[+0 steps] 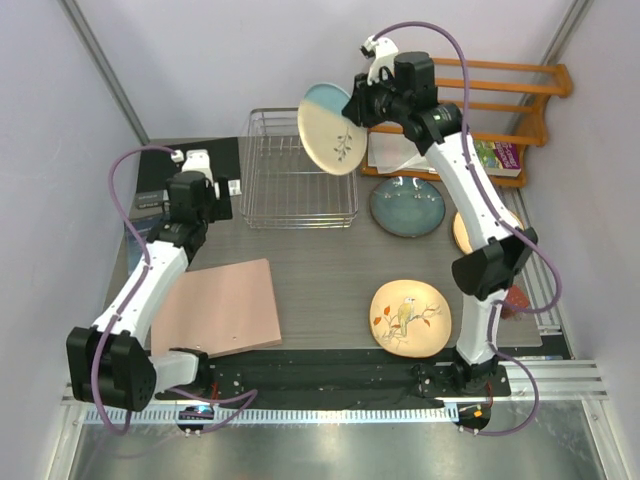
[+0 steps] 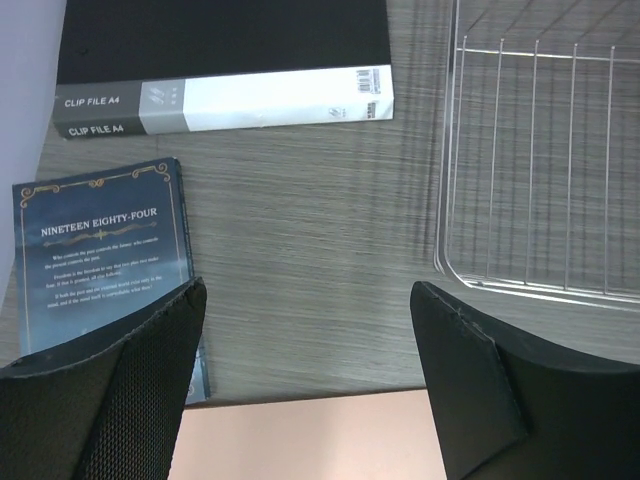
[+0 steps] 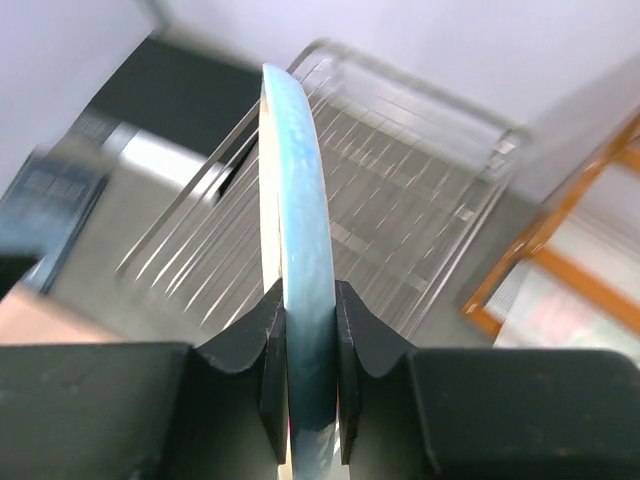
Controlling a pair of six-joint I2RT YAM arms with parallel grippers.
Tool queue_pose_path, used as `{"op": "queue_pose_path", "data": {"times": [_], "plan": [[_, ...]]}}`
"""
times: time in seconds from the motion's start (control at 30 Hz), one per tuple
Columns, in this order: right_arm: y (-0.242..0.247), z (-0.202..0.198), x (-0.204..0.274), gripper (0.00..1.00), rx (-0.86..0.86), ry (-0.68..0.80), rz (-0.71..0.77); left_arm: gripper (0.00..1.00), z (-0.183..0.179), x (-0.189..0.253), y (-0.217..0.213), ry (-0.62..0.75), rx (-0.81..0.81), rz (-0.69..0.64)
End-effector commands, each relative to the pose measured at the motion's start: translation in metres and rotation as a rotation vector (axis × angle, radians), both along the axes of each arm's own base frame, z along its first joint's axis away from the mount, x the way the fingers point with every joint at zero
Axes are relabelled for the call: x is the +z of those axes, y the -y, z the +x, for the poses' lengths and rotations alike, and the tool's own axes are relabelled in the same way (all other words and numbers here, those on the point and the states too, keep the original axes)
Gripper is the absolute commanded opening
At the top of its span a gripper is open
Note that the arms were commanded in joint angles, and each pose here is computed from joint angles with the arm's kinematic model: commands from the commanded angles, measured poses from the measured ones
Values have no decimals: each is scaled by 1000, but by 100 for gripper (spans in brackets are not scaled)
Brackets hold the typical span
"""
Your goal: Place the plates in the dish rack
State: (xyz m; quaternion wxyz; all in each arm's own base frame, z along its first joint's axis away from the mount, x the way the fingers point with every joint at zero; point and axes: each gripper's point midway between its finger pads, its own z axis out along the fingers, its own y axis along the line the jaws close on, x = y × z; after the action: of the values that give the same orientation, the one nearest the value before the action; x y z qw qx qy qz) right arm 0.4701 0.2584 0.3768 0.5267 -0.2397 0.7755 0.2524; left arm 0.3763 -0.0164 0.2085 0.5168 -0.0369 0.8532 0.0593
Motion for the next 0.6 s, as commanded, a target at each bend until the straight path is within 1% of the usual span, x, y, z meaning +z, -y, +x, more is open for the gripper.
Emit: {"op": "queue_pose_path", "data": {"times": [0.0, 0.03, 0.07, 0.1, 0.13, 0.17, 0.2, 0.23, 0.27, 0.37, 0.57], "plan": [[13, 65, 83, 1, -317, 286, 167, 83, 12, 21, -8, 63, 78, -27], [20, 78, 80, 1, -393, 292, 170, 83, 11, 19, -3, 58, 60, -52], [18, 81, 77, 1, -466, 293, 182, 83, 11, 18, -2, 58, 56, -61], [36, 89, 85, 1, -606, 354, 181, 84, 9, 10, 0, 47, 49, -66], [35, 93, 84, 1, -626, 377, 162, 83, 7, 10, 1, 54, 47, -77], [24, 98, 75, 1, -634, 384, 142, 83, 7, 9, 0, 65, 53, -84], [30, 103, 72, 1, -691, 405, 103, 83, 3, 1, 0, 51, 59, -86], [28, 101, 83, 1, -712, 430, 114, 83, 1, -2, -1, 50, 64, -91], [22, 108, 70, 1, -718, 420, 96, 83, -1, -2, 0, 51, 68, -104], [18, 115, 63, 1, -748, 452, 60, 83, -8, -10, 2, 45, 57, -114], [18, 123, 45, 1, -812, 463, 8, 83, -16, -28, 4, 15, 46, -124]]}}
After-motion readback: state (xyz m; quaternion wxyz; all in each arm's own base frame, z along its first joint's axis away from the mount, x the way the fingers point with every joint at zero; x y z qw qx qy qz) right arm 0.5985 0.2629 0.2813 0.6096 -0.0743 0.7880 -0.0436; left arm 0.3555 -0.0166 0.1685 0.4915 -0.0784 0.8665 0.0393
